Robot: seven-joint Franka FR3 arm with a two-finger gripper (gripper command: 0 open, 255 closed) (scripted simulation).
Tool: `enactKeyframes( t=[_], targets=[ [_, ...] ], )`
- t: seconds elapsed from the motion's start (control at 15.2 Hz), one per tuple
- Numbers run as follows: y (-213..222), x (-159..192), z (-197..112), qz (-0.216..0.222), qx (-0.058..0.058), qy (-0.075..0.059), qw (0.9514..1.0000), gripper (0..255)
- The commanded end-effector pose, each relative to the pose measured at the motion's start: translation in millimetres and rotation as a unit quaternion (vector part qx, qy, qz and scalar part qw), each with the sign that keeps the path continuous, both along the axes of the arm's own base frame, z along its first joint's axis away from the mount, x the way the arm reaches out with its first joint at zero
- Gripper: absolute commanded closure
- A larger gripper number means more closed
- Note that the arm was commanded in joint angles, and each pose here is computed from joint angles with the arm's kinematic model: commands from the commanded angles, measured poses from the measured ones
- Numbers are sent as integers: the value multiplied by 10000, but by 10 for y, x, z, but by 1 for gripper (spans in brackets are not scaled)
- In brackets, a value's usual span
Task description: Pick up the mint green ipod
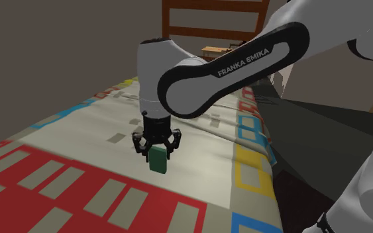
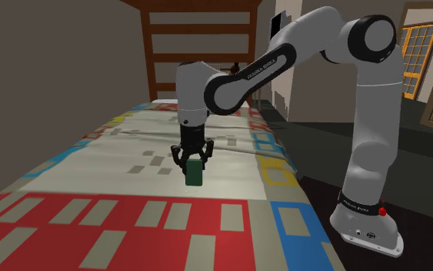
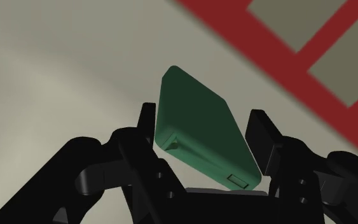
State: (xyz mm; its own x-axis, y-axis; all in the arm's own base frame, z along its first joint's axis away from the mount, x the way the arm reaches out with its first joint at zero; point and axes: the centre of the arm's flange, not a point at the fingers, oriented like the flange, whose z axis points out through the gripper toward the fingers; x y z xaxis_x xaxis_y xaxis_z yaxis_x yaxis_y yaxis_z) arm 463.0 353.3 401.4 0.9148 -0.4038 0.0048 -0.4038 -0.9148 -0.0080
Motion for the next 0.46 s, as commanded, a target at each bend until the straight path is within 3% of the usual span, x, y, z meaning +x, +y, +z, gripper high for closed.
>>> enactKeyframes(
  t=[0.0, 0.4],
  targets=[
    [13, 0, 101, 0, -1, 1, 10000, 255],
    [13, 0, 321, 0, -1, 1, 10000, 255]
  ],
)
